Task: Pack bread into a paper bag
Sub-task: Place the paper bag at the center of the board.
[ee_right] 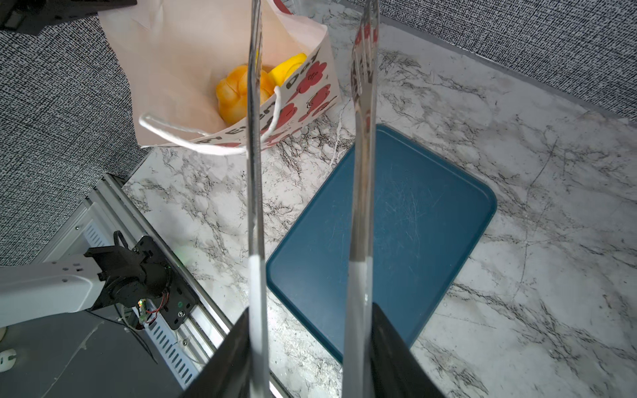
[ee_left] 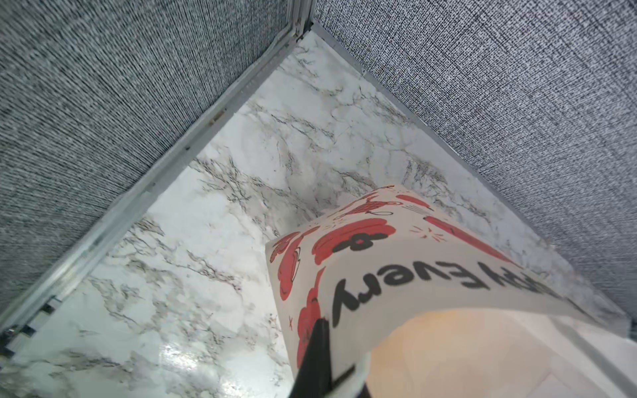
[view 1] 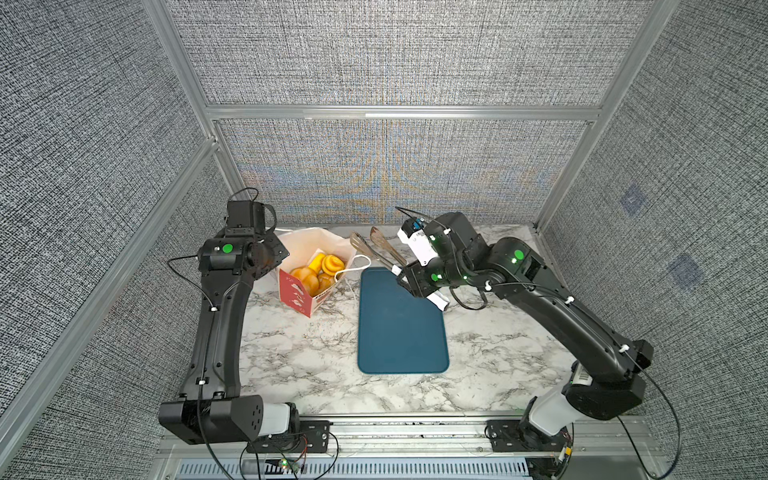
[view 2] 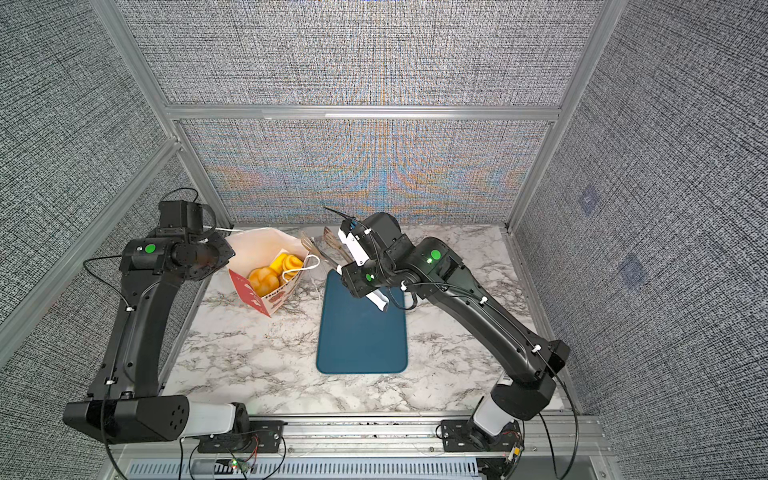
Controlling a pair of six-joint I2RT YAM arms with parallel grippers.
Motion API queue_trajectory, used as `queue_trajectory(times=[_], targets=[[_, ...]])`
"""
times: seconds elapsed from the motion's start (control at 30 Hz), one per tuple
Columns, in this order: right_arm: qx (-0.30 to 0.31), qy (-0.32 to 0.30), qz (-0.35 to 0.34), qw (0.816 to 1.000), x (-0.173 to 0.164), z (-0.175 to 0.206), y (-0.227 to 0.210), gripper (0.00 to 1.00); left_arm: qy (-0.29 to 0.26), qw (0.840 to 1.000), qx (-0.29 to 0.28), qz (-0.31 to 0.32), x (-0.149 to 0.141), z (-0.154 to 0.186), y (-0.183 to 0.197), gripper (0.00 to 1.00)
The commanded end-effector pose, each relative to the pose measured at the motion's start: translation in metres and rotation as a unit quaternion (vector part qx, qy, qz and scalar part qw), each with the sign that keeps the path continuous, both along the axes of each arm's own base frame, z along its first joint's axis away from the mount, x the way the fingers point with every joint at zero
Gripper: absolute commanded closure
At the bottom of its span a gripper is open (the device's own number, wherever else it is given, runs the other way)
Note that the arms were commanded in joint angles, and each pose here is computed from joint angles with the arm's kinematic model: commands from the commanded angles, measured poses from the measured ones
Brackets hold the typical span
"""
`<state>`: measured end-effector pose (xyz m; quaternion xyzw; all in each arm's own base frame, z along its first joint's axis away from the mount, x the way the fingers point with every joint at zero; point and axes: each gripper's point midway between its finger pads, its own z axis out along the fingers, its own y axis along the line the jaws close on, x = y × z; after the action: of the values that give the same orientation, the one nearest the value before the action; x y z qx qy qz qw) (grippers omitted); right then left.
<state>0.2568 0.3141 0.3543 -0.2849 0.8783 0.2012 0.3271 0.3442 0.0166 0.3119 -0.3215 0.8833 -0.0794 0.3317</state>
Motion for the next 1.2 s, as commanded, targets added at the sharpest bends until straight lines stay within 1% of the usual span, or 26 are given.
queue_trajectory(times=[0.0,0.17,0.27,0.47,0.63,0.8,0.87,1.17], targets=[[0.002,-0.011,-0.001,1.000,0.003,0.004,-0.001,0.50,-0.047,0.992,-0.111,0.022,0.019,0.008,-0.012,0.98],[0.004,-0.014,-0.003,1.000,0.005,0.005,-0.002,0.50,-0.049,0.983,-0.170,0.056,0.027,-0.001,-0.004,0.98],[0.005,-0.014,-0.005,1.000,0.007,0.004,-0.002,0.50,-0.043,0.975,-0.204,0.076,0.034,-0.013,-0.001,0.98],[0.009,-0.020,-0.009,1.000,0.011,0.005,-0.001,0.50,-0.031,0.964,-0.252,0.078,0.053,-0.029,-0.004,0.98],[0.017,-0.038,-0.024,0.999,0.017,0.015,-0.005,0.50,-0.025,0.961,-0.262,0.079,0.061,-0.035,-0.003,0.98],[0.036,-0.065,-0.040,0.996,0.023,0.037,-0.010,0.49,-0.021,0.960,-0.268,0.082,0.066,-0.038,-0.002,0.98],[0.037,-0.070,-0.043,0.996,0.025,0.041,-0.011,0.49,-0.018,0.958,-0.273,0.084,0.068,-0.042,-0.002,0.98],[0.037,-0.074,-0.048,0.995,0.026,0.042,-0.018,0.49,-0.015,0.954,-0.287,0.085,0.074,-0.048,-0.001,0.98]])
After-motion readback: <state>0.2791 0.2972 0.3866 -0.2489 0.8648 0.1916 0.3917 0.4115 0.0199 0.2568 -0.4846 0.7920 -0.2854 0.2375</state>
